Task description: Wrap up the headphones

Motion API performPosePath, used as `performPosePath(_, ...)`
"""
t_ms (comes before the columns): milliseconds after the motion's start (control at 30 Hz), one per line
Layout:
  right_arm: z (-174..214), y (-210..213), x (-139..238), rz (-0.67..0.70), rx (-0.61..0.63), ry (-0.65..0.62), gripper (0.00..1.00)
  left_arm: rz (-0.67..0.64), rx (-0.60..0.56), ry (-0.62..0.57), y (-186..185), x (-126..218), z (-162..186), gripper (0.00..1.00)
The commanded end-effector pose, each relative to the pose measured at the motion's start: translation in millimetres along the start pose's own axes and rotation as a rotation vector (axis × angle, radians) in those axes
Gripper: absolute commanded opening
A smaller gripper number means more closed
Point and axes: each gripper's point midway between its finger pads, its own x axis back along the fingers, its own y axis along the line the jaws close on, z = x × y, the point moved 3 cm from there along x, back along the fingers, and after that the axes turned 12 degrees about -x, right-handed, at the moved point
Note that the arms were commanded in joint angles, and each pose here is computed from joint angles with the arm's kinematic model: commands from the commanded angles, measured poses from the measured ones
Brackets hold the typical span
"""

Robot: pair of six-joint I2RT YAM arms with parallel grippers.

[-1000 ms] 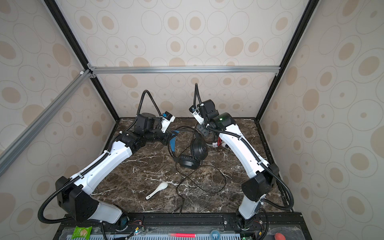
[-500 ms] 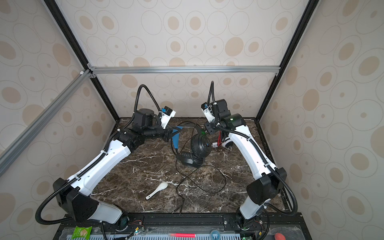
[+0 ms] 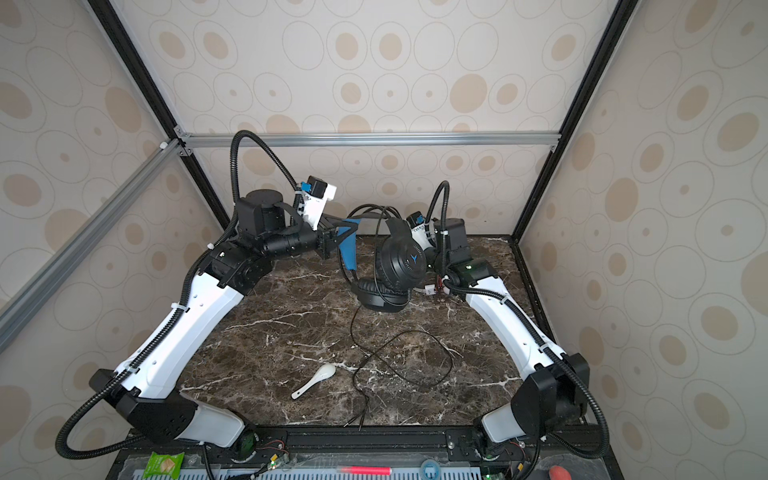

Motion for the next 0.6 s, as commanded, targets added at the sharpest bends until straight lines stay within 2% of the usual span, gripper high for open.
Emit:
performPosePath(0,-22,12,0,-0.111,-0.040,-0.121,0.54,0.013,0.011,-0.101,-6,10,-37,0.00)
performPosePath(233,-18,7,-23,-0.166,-0.096,-0.147,0.57,-0.008,0.030,-0.162,-4,17,-61,0.00)
performPosePath(567,-13,-2,-59,-0.230,-0.182,-0.184,0.61,-0.003,0.065,-0.195,-3,17,-76,0.00)
